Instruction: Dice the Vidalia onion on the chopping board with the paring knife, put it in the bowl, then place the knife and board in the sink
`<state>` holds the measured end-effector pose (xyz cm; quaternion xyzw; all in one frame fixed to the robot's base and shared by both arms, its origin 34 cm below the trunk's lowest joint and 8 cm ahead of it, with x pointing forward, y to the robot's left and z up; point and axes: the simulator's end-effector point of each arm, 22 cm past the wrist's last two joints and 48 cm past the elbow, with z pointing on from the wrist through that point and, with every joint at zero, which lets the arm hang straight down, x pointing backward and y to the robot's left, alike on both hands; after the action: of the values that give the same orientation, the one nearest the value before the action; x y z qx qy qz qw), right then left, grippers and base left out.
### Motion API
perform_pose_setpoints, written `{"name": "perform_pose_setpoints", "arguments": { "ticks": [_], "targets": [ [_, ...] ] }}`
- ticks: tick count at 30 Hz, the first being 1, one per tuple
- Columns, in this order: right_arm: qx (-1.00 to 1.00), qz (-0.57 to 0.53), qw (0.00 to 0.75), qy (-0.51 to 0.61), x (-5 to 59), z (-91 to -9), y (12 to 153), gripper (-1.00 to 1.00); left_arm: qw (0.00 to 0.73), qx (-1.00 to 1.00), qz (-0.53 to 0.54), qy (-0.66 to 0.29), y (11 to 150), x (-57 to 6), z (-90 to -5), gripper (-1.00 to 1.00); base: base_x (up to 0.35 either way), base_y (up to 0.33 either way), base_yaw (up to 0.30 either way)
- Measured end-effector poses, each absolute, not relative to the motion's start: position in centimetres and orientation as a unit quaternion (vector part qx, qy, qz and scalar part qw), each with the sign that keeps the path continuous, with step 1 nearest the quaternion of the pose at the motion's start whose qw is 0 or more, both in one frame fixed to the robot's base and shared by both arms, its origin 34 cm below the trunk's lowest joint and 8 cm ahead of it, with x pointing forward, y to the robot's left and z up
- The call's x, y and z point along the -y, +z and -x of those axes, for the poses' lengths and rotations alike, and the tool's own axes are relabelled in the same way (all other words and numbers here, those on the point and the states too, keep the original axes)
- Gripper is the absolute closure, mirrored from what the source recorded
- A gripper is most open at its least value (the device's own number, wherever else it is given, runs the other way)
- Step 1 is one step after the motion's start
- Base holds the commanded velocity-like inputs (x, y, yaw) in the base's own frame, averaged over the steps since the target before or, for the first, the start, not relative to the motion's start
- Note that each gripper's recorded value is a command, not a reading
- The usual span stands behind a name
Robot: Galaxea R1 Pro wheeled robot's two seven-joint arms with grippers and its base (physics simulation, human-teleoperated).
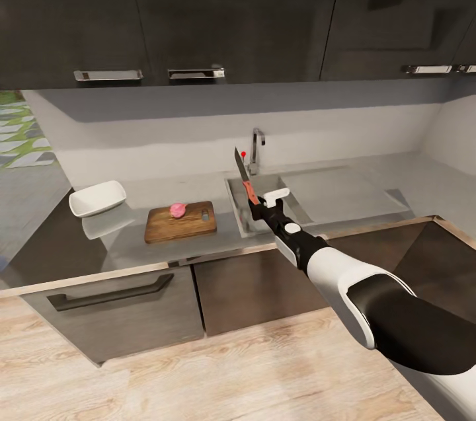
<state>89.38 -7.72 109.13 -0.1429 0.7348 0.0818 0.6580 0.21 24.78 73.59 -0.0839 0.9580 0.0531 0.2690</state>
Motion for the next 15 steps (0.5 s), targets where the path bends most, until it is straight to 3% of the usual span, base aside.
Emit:
{"name": "perform_pose_setpoints", "arguments": {
  "ticks": [8,15],
  "targets": [
    [-0.761,0.197,0.617,0.035,7.4,-89.6,108.2,1.00,0.268,-0.958,0.084,0.053,73.6,-24.8,-0.2,-1.00,-0.101,0.000,0.000],
    [-0.747,0.232,0.614,-0.106,8.5,-91.7,116.9,1.00,0.267,-0.959,0.084,0.054,73.6,-24.9,0.0,-1.00,-0.162,0.000,0.000]
  ]
}}
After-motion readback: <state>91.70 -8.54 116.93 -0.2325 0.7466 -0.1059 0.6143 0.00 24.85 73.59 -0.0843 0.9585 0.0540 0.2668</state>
